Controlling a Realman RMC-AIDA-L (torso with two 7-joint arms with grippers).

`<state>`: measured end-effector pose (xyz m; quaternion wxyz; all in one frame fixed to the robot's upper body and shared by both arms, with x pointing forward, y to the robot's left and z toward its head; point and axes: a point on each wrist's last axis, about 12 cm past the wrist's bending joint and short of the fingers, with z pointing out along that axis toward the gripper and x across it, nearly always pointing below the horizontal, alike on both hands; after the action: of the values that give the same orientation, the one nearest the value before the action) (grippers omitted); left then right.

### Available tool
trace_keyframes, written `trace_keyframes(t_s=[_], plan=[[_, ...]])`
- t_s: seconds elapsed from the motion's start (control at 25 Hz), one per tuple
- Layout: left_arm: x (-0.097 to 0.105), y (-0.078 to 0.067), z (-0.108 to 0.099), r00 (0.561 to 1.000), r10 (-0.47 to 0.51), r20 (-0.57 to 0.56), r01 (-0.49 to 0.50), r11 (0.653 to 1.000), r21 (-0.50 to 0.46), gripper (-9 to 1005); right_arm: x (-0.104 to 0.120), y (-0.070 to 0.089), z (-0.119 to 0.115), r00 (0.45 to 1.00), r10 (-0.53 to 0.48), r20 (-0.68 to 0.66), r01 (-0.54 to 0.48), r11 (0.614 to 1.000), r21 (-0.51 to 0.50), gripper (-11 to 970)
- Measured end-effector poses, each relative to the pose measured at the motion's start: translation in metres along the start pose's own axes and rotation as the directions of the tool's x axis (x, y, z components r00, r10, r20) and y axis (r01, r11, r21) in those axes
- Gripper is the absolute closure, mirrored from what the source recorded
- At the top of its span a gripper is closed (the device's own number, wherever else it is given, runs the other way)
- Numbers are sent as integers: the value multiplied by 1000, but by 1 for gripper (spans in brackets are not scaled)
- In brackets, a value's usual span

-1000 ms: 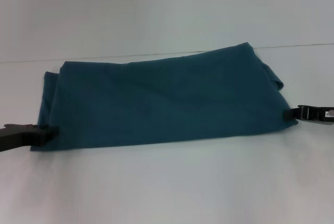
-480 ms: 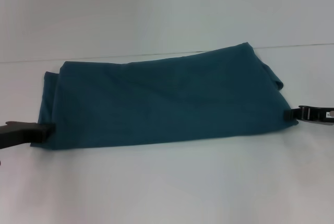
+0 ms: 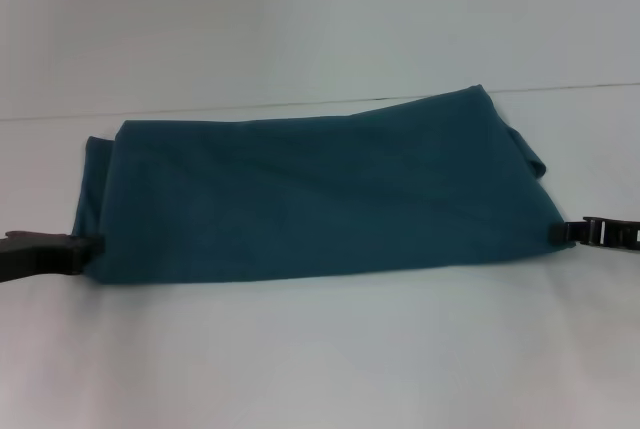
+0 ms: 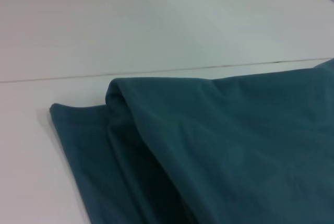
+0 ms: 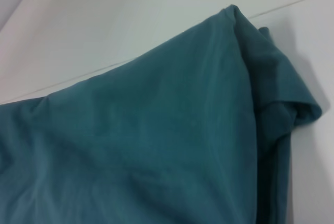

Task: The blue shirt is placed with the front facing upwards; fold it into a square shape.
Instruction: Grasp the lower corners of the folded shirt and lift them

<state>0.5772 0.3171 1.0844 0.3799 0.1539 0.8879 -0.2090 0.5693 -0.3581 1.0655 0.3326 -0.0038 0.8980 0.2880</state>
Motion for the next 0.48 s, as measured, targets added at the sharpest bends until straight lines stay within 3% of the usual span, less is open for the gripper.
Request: trace_keyframes(t_s=[0.48], plan=[[2, -4, -14, 1000, 12, -22, -10, 999, 52, 996, 13, -5, -16, 1000, 2, -24, -2, 1000, -27, 842]])
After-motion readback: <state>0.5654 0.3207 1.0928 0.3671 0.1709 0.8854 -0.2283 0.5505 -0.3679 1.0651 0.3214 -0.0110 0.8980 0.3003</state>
